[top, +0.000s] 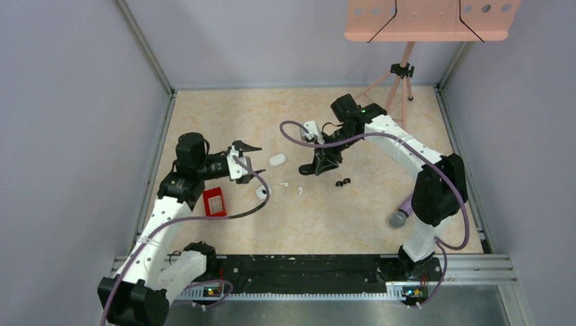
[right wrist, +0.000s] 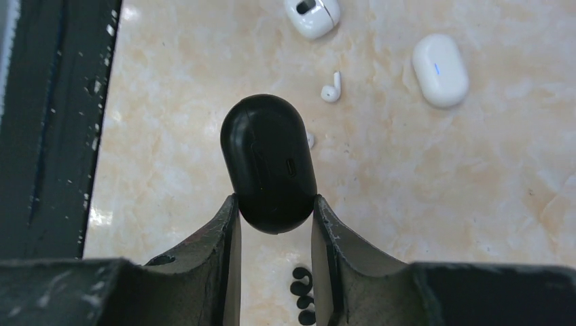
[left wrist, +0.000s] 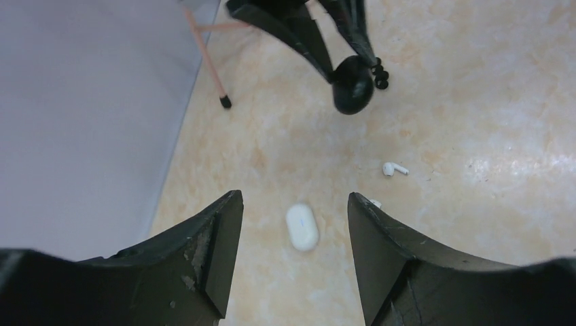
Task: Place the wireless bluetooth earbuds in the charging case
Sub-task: Pick up the charging case at the center of the board.
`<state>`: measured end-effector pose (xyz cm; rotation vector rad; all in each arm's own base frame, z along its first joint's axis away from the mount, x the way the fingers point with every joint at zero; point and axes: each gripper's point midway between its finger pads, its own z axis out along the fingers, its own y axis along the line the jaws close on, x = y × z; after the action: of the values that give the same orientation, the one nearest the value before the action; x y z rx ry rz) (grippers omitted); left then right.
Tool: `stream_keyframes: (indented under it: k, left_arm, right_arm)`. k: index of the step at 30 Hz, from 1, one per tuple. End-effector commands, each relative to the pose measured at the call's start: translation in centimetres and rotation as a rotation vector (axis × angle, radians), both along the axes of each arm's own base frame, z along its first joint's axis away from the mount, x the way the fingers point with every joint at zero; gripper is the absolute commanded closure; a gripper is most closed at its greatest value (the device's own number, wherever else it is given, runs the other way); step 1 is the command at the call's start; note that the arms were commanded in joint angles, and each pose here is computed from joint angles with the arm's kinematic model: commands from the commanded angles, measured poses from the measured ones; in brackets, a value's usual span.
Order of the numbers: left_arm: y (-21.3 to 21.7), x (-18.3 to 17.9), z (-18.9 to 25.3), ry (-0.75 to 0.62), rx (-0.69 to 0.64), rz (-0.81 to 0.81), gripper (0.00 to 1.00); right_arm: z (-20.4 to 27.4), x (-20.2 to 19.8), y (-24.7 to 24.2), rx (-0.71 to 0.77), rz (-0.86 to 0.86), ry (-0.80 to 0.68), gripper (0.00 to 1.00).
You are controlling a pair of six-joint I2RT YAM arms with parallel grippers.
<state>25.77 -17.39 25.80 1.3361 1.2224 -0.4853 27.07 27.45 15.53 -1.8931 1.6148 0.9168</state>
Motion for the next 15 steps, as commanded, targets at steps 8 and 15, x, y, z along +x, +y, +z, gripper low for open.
stream_keyframes:
  k: [8, 15]
  left_arm:
    - [-5.1, -1.4, 1.8, -0.255, 0.048, -0.406, 0.4]
    - [-5.7, -0.7, 2.9, -0.226, 0.006, -0.381, 0.42]
  right_arm:
    - [9.0, -0.4, 3.0, 0.177, -0.066, 0.103, 0.94]
    - [11.1, 0.3, 3.2, 0.168, -0.099, 0.107, 0.94]
